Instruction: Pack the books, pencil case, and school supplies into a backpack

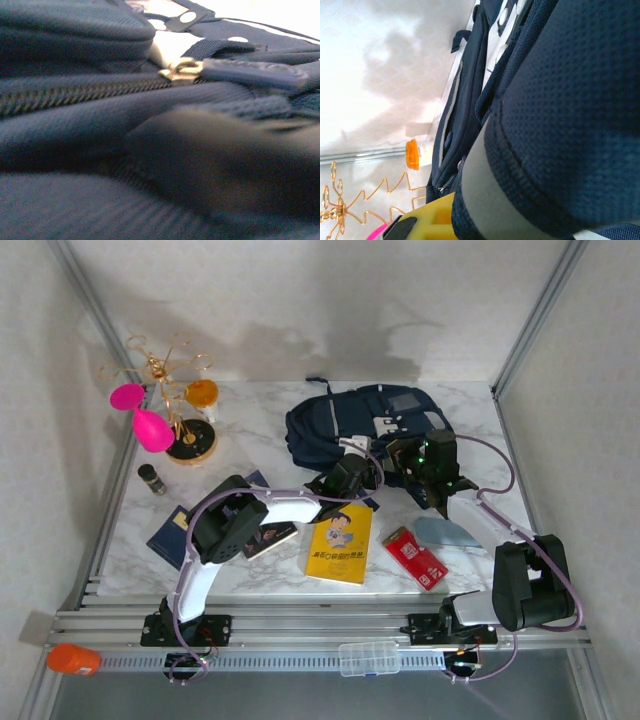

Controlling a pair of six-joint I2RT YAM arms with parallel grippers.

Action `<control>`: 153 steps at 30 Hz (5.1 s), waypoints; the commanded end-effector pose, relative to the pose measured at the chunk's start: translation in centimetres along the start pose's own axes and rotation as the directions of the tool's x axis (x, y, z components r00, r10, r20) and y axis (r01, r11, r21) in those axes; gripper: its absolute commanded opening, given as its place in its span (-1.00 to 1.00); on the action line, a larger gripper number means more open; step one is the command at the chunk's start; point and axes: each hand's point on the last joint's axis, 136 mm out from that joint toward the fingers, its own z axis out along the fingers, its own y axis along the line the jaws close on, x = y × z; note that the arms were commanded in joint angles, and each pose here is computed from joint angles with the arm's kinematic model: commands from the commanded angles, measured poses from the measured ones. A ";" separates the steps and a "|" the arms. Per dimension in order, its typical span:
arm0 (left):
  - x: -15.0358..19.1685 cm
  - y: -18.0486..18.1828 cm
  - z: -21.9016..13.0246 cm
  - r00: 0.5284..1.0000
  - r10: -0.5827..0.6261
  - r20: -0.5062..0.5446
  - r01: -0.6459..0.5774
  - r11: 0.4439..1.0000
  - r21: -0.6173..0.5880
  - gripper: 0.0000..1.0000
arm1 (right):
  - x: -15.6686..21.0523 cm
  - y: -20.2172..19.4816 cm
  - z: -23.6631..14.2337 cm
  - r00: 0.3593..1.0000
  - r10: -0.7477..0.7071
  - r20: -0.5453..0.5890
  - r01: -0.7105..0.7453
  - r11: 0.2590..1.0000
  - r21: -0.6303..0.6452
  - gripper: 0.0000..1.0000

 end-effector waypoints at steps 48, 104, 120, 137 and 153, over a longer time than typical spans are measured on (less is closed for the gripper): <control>-1.2 -4.0 -4.6 0.980 -0.102 -0.172 0.135 0.973 0.189 -1.00 | -1.8 -1.5 0.8 0.987 -0.077 -0.141 0.082 0.996 0.032 0.91; 0.9 -1.7 -6.6 0.913 -0.130 -0.386 0.218 0.957 0.193 -1.00 | 3.7 -3.0 3.4 0.974 0.102 -0.204 -0.091 0.994 0.063 0.97; -0.2 0.4 -9.6 0.907 -0.094 -0.411 0.178 0.969 0.171 -1.00 | -0.1 -2.5 4.6 0.941 -0.268 -0.209 0.280 0.960 0.029 -0.86; 1.6 6.1 -10.8 0.888 -0.162 -0.430 0.215 0.973 0.078 -1.00 | -6.7 -4.8 3.1 0.923 -0.329 -0.199 0.365 0.912 0.187 0.28; 0.3 1.8 -9.6 0.916 -0.164 -0.366 0.229 0.963 0.143 -1.00 | 5.2 -3.4 -0.3 0.994 -0.002 -0.105 0.026 0.972 0.233 0.97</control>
